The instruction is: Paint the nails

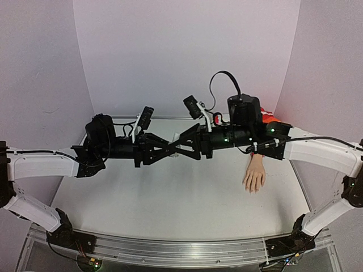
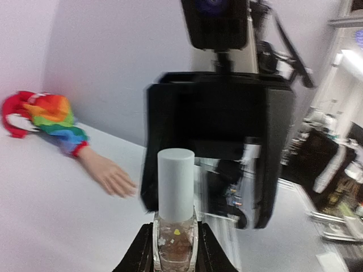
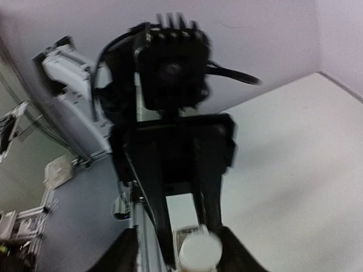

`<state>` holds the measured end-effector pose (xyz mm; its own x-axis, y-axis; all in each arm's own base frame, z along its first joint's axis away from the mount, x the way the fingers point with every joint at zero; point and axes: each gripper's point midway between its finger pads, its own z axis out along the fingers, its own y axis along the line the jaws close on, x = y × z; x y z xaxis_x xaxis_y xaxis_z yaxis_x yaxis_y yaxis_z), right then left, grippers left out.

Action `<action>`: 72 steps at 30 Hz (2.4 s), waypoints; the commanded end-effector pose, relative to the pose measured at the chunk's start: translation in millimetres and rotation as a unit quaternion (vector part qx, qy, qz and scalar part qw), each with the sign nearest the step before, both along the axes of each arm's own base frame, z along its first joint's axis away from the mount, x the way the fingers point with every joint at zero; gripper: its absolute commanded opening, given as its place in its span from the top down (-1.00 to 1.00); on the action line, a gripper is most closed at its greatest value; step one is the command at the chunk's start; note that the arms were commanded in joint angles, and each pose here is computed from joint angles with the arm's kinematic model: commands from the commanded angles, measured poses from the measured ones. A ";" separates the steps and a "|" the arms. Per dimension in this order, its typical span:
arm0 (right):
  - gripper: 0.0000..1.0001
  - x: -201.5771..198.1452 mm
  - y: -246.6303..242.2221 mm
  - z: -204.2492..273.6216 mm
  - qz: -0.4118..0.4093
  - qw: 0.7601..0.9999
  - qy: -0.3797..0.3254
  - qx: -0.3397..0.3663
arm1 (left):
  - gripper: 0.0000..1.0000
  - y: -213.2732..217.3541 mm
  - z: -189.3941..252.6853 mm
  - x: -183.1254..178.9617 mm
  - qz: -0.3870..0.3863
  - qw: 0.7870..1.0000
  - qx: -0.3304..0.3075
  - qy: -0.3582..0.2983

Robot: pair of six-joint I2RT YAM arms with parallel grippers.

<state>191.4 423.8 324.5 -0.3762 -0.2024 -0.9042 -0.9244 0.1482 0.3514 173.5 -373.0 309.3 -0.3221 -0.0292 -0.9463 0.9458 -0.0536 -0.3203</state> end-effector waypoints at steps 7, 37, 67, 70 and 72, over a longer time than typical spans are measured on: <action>-0.32 82.6 -58.5 -1.9 -0.349 0.933 0.090 -0.006 | 1.00 12.3 17.2 90.9 0.356 0.928 0.042 -0.104; 0.94 98.5 -1.7 -15.2 -0.352 0.933 0.047 -0.066 | 1.00 -18.4 26.8 58.7 0.292 0.950 0.016 -0.106; -0.35 94.9 -49.7 17.4 -0.369 0.927 0.068 -0.006 | 1.00 4.3 20.8 86.6 0.377 0.916 0.040 -0.131; -0.30 96.8 -40.5 20.8 -0.383 0.922 0.057 -0.016 | 1.00 -4.2 16.6 87.6 0.387 0.911 0.051 -0.134; -0.19 102.4 -37.5 16.2 -0.400 0.914 0.057 -0.030 | 1.00 -9.2 15.2 85.9 0.391 0.908 0.055 -0.136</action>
<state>280.2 388.1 333.5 -0.5338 0.0890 -0.8409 -0.5661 0.7011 0.4336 245.8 -382.7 297.3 -0.0694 -0.0262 -0.9972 0.8001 0.5956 -0.0714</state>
